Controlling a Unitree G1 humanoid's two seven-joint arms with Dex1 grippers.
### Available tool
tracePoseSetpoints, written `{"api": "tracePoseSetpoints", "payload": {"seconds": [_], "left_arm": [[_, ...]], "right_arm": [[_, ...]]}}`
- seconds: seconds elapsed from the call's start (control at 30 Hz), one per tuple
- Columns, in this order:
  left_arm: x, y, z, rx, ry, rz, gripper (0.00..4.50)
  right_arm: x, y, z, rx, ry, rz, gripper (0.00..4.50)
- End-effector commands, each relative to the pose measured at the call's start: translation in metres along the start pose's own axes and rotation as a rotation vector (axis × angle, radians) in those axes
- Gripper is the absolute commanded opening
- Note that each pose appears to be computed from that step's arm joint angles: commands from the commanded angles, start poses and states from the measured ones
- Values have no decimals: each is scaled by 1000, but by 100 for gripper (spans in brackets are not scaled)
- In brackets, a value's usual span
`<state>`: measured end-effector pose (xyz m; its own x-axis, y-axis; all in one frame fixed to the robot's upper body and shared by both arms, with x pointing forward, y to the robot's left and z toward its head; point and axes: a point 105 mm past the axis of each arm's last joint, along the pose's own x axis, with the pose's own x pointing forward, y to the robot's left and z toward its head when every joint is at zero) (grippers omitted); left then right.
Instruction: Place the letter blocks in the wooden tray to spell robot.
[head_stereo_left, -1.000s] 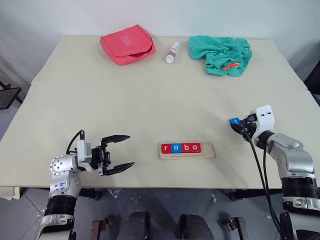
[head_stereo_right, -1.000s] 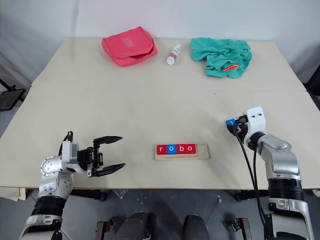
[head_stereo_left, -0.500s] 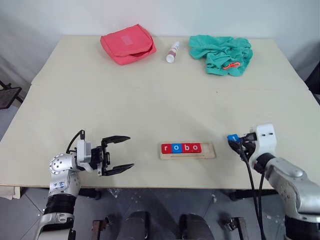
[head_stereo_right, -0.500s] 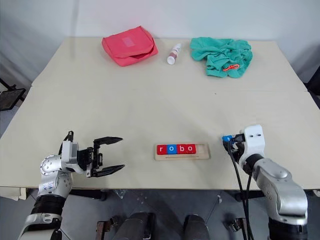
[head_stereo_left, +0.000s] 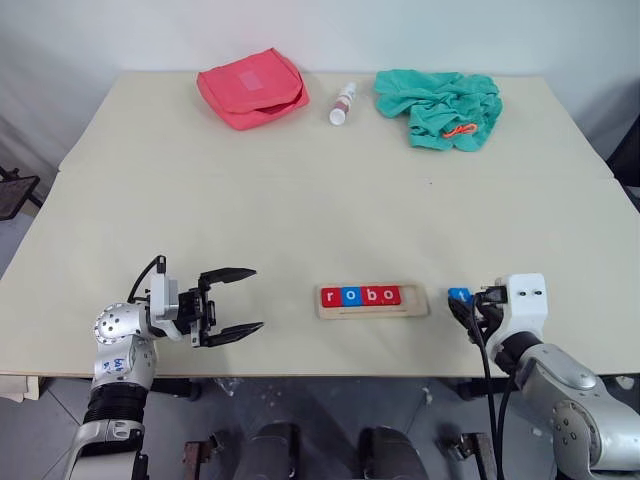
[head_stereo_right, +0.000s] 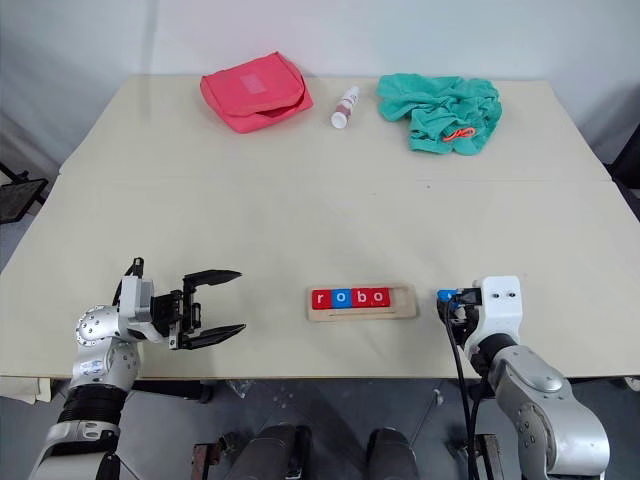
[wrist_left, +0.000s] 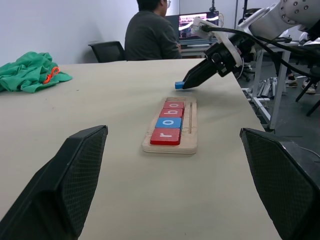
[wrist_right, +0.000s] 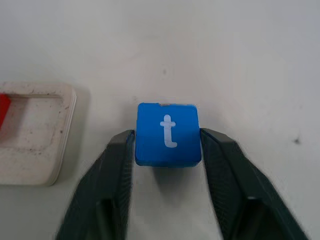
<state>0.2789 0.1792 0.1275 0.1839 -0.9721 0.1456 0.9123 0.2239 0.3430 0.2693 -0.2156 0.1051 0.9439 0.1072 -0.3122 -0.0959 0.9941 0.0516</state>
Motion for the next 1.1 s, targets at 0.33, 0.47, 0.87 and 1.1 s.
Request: {"api": "tracePoseSetpoints", "payload": {"seconds": [0.33,0.47,0.87,1.1], "left_arm": [[2,-6,5,25,-16,-32,450],[3,-8,5,27,-20,-31,450],[7,-13,5,27,-34,-13,450],[3,-19,7,34,-23,26,450]], "right_arm": [[-10,3,15,-248,-18,225,447],[-10,-1,16,-395,25,346,447],[20,-27,45,-868,165,703,447],[36,-31,43,-1003,280,835,447]]}}
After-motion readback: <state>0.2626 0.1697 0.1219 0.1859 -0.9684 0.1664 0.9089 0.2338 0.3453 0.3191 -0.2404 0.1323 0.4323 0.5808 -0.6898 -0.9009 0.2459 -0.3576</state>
